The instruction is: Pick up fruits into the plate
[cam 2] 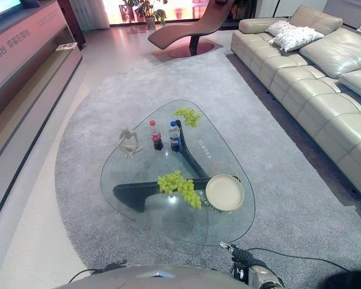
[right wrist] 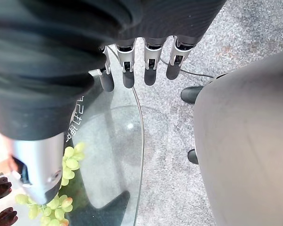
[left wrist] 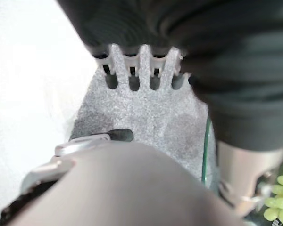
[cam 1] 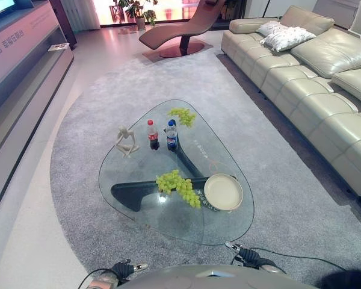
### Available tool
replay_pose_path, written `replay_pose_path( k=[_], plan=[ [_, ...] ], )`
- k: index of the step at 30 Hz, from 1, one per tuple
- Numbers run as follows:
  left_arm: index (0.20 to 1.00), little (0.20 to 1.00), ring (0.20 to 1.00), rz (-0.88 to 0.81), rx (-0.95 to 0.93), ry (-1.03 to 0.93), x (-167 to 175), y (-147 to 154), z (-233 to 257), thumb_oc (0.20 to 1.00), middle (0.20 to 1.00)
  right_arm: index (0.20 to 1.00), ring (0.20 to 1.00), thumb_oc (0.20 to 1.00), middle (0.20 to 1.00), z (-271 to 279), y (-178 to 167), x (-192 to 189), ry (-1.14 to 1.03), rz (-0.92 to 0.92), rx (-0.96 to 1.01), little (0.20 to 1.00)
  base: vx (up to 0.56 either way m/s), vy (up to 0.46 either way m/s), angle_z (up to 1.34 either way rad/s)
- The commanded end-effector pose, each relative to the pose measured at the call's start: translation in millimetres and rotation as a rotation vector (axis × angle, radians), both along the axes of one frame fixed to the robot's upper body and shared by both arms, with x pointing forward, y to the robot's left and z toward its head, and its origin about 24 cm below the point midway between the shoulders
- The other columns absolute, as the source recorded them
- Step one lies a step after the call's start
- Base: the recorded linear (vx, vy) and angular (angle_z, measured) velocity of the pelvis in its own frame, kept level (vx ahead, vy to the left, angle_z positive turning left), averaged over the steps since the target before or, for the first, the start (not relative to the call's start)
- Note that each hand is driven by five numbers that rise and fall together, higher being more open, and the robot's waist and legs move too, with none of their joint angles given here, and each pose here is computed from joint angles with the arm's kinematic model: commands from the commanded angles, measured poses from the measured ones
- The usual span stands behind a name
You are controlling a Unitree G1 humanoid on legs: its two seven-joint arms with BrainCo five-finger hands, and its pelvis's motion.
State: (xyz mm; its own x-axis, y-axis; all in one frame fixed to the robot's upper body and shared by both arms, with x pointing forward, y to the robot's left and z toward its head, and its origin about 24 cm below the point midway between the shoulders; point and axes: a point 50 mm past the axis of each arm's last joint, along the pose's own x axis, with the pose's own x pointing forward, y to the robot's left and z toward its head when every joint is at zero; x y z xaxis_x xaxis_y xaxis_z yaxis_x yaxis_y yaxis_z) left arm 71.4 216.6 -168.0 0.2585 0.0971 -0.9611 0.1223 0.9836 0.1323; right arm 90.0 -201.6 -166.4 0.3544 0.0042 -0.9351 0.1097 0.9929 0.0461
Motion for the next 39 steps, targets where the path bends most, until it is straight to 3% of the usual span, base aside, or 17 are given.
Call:
replay_pose_path(
  k=[1, 21, 27, 37, 39],
  plan=[
    [1.0, 1.0, 1.0, -0.087, -0.001, -0.07, 25, -11, 3, 1.0, 1.0, 1.0, 1.0, 1.0, 1.0, -2, -7, -6, 0.047, 0.029, -0.034, 1.0, 0.0, 0.0, 0.0],
    [1.0, 1.0, 1.0, -0.089, 0.092, -0.083, 26, -5, 4, 1.0, 1.0, 1.0, 1.0, 1.0, 1.0, -2, -3, -5, 0.042, 0.051, -0.03, 1.0, 0.0, -0.001, 0.0],
    [1.0, 1.0, 1.0, -0.238, 0.193, -0.265, 68, -6, 18, 1.0, 1.0, 1.0, 1.0, 1.0, 1.0, 4, -7, 13, -0.011, 0.084, -0.042, 1.0, -0.01, 0.0, -0.03],
    [1.0, 1.0, 1.0, -0.475, 0.423, -0.775, 193, -22, 102, 1.0, 1.0, 1.0, 1.0, 1.0, 1.0, 40, -32, 89, -0.267, 0.131, -0.098, 1.0, -0.1, 0.024, -0.07],
    [1.0, 1.0, 1.0, -0.485, 0.435, -0.79, 196, -22, 105, 1.0, 1.0, 1.0, 1.0, 1.0, 1.0, 42, -32, 91, -0.277, 0.136, -0.099, 1.0, -0.05, -0.003, -0.03]
  ],
)
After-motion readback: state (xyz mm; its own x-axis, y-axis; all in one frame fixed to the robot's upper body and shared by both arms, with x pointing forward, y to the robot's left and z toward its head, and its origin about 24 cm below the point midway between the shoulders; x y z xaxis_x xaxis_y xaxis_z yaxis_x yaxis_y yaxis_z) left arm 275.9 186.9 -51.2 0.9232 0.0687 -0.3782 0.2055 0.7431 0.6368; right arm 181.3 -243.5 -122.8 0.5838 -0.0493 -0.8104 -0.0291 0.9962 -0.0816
